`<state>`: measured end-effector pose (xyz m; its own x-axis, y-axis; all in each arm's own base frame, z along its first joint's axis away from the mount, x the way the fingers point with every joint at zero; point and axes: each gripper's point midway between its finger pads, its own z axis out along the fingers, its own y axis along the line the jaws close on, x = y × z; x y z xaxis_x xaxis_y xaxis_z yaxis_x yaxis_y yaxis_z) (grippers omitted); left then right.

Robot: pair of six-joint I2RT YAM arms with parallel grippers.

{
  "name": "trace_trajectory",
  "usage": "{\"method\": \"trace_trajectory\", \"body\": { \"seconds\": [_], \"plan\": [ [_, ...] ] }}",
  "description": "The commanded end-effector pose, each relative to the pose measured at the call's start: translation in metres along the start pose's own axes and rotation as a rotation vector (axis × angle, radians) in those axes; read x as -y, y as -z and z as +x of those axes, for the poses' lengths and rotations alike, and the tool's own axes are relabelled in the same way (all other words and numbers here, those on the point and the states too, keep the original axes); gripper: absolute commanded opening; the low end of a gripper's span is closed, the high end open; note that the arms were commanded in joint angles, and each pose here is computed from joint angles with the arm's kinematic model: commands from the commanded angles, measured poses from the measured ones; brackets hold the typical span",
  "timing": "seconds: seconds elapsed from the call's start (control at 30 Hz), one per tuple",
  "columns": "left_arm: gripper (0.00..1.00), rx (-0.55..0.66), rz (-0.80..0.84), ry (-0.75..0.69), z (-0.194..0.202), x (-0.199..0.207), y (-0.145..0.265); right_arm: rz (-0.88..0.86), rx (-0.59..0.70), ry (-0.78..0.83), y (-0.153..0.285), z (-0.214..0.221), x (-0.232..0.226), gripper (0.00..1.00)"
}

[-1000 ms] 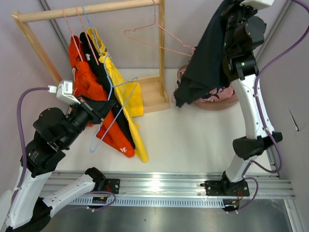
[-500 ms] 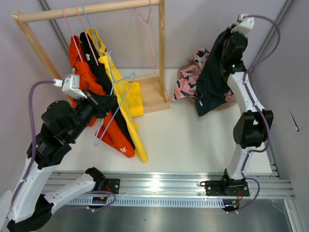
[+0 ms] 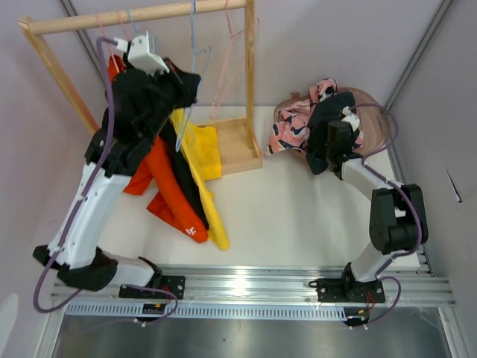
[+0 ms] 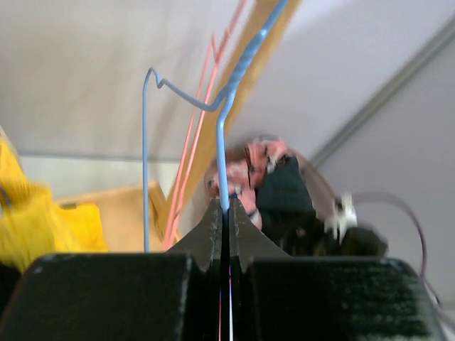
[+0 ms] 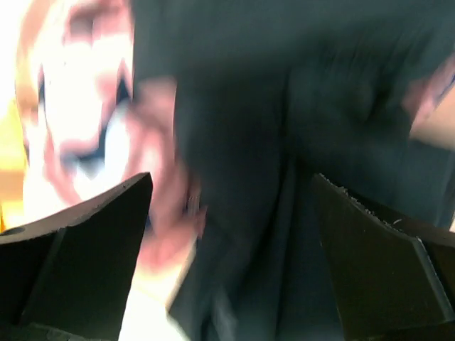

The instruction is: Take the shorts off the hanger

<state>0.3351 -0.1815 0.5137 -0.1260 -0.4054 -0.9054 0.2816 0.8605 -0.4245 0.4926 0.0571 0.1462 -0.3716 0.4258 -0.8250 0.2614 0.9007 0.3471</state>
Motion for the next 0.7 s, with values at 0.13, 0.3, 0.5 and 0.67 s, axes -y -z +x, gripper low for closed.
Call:
{"method": "trace_trajectory", "body": {
  "seconds": [0.13,0.3,0.5,0.67],
  "plan": [
    [0.00,0.101,0.006,0.009,-0.048,-0.001,-0.075,-0.250,0.033,-0.013,0.092,0.013,-0.065,0.99],
    [0.00,0.081,0.068,0.103,-0.047,-0.011,-0.125,-0.352,0.017,0.044,0.137,0.049,-0.077,1.00],
    [0.00,0.008,0.070,0.169,-0.016,-0.019,-0.149,-0.415,0.045,0.067,0.167,0.050,-0.081,1.00],
    [0.35,-0.007,0.082,0.180,-0.012,-0.017,-0.129,-0.407,0.051,0.074,0.167,0.049,-0.079,0.99]
  ]
}}
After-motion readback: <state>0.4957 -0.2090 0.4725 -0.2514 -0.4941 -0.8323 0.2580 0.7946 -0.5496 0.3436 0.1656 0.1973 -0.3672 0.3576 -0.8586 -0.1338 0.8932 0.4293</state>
